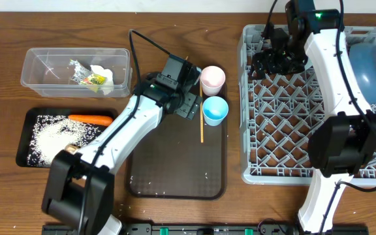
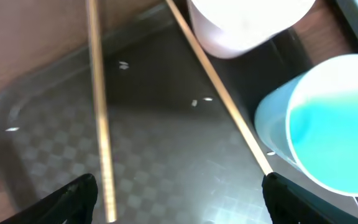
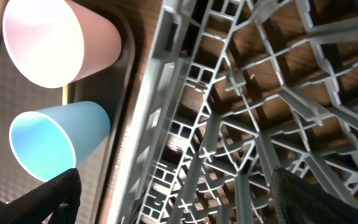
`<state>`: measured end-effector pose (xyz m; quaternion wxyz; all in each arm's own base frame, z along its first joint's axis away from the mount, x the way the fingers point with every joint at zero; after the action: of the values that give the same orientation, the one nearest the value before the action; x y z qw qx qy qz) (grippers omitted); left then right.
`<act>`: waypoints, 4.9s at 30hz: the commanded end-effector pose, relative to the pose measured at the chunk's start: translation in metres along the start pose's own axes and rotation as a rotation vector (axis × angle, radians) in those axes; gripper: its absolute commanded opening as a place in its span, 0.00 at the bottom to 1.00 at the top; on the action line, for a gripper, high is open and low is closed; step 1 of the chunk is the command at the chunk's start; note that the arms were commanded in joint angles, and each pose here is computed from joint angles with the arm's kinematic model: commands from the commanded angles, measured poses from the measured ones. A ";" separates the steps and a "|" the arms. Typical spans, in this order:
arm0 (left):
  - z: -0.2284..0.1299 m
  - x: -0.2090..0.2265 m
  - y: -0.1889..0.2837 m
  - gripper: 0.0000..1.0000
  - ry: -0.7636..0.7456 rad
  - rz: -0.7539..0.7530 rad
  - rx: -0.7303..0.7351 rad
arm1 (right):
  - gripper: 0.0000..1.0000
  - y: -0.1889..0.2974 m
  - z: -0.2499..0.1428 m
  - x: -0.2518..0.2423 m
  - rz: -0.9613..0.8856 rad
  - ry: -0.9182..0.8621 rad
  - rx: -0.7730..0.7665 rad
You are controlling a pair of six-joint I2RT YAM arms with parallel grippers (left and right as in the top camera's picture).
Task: Sort waste into correct bins and load items into the dishwasher rack
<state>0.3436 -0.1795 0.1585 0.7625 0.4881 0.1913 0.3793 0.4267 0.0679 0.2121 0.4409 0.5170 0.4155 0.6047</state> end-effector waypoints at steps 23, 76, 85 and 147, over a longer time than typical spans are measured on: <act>0.003 -0.029 -0.047 0.64 0.204 -0.127 0.028 | 0.91 0.013 -0.001 0.010 0.005 0.036 -0.037; 0.086 -0.069 0.139 0.06 0.057 -0.832 -0.636 | 0.98 0.273 -0.177 0.038 0.276 0.197 -0.644; 0.090 -0.068 0.142 0.06 0.048 -0.830 -0.669 | 0.98 0.260 -0.165 0.044 0.421 0.267 -0.626; 0.091 -0.011 0.133 0.06 0.072 -1.033 -0.720 | 0.74 0.099 -0.079 0.093 1.098 0.661 -0.564</act>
<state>0.3471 -0.2096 0.3139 0.9562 0.0335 0.2893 0.0292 0.3317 0.1232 0.3220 0.0452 0.3046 0.0322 0.9509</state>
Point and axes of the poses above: each gripper's point midway between its finger pads, its own y axis back along the fingers, its own x axis along the line the jaws close on, z = x × y, the point moved 7 cm from there along y, back along the fingers, and after that the axes turned 11 degrees about -y, right-handed, at the moved point
